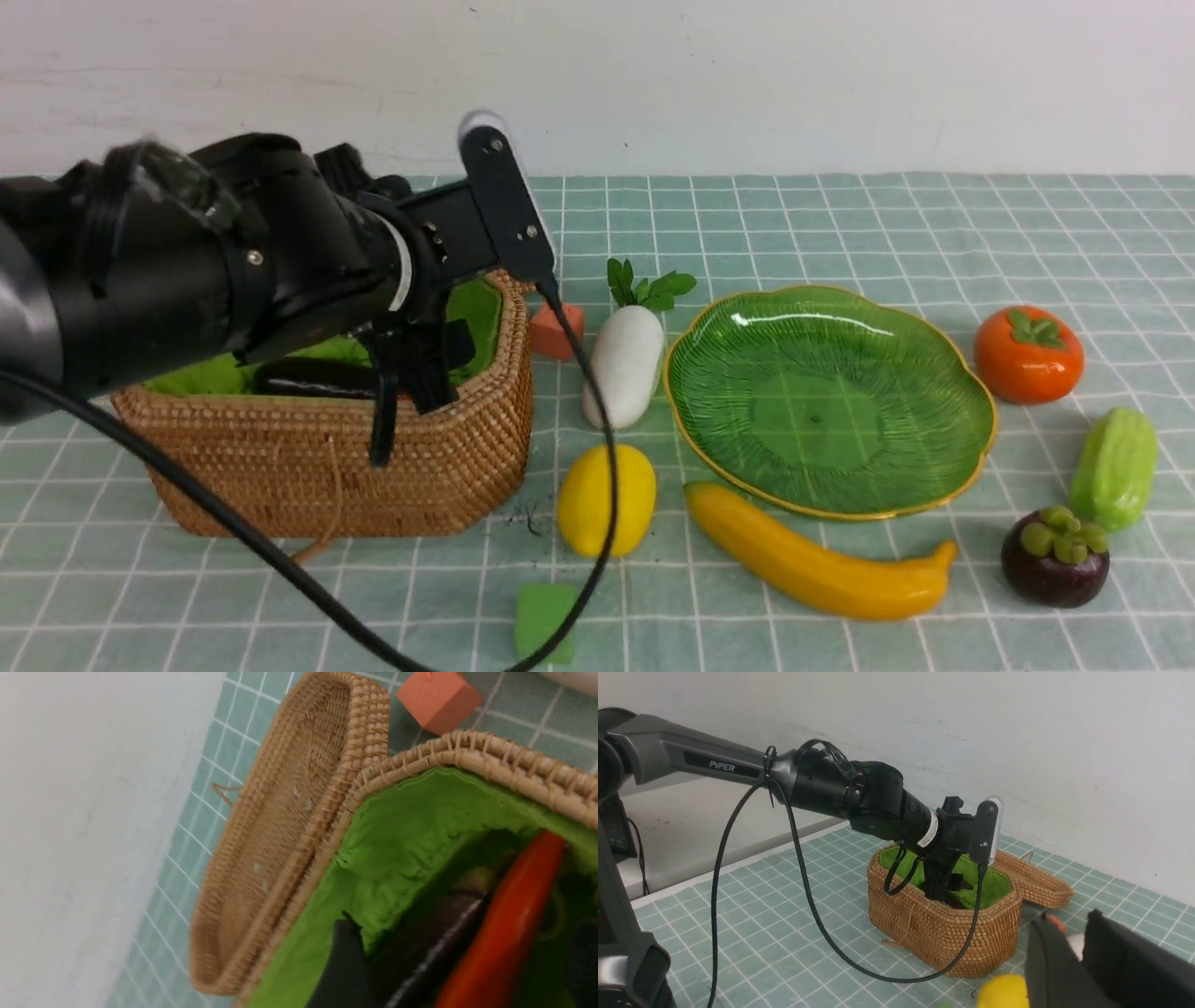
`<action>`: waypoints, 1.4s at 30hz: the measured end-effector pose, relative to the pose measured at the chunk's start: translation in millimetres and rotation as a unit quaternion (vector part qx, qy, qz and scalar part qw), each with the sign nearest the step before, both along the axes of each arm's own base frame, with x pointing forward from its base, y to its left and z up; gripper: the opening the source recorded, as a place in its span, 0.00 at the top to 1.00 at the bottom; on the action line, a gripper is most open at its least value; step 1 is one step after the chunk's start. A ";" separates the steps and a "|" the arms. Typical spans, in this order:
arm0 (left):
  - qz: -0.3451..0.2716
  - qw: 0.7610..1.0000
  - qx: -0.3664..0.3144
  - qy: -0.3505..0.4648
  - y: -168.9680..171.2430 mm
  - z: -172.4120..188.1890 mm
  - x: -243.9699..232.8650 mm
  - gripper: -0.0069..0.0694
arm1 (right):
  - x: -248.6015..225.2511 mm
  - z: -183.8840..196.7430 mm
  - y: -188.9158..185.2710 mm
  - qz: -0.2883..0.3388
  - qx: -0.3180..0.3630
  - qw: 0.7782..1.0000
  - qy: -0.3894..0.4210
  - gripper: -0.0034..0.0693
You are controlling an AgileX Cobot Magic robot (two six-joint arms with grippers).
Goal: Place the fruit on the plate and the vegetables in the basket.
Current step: Use the left arm to grab a carrot and put it into the left basket, then grab a lemon with your left arm and place it on the plate on the right
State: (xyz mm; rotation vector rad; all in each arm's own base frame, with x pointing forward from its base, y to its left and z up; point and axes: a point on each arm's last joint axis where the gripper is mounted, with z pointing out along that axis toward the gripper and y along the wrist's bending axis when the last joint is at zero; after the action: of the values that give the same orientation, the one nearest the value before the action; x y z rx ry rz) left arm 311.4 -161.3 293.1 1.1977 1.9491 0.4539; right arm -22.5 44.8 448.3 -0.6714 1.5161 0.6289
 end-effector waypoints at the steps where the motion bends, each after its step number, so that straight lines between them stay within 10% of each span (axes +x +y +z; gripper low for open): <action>1: 0.040 0.997 -0.062 0.021 -5.6 4.8 -10.8 0.26 | -0.1 -1.5 0.0 0.000 -0.001 1.000 0.011 0.78; 7: 0.095 0.958 -0.215 0.164 -59.7 22.4 -70.0 0.85 | 2.1 -16.9 -5.4 -0.034 -0.046 0.995 0.086 0.78; 11: 0.108 0.943 -0.220 0.226 -92.8 25.0 -67.6 0.92 | 2.4 -22.8 -8.2 -0.049 -0.060 0.990 0.119 0.78; 16: 0.129 0.945 -0.188 0.234 -113.1 11.4 -42.0 0.79 | 0.4 -26.7 -8.0 -0.043 -0.073 0.987 0.139 0.78; 26: 0.148 0.963 -0.089 0.208 -137.2 -56.4 -3.3 0.07 | -1.5 -30.3 -8.0 -0.037 -0.088 0.983 0.154 0.78; 42: 0.163 0.966 -0.062 0.190 -145.4 -110.4 20.1 0.14 | -1.6 -30.3 -8.0 -0.033 -0.098 0.984 0.144 0.78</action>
State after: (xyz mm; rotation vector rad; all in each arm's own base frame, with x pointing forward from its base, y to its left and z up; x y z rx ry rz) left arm 331.4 -306.8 182.7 0.9342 2.4836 0.2745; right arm -24.1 36.8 418.0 -0.6972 1.8805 0.5478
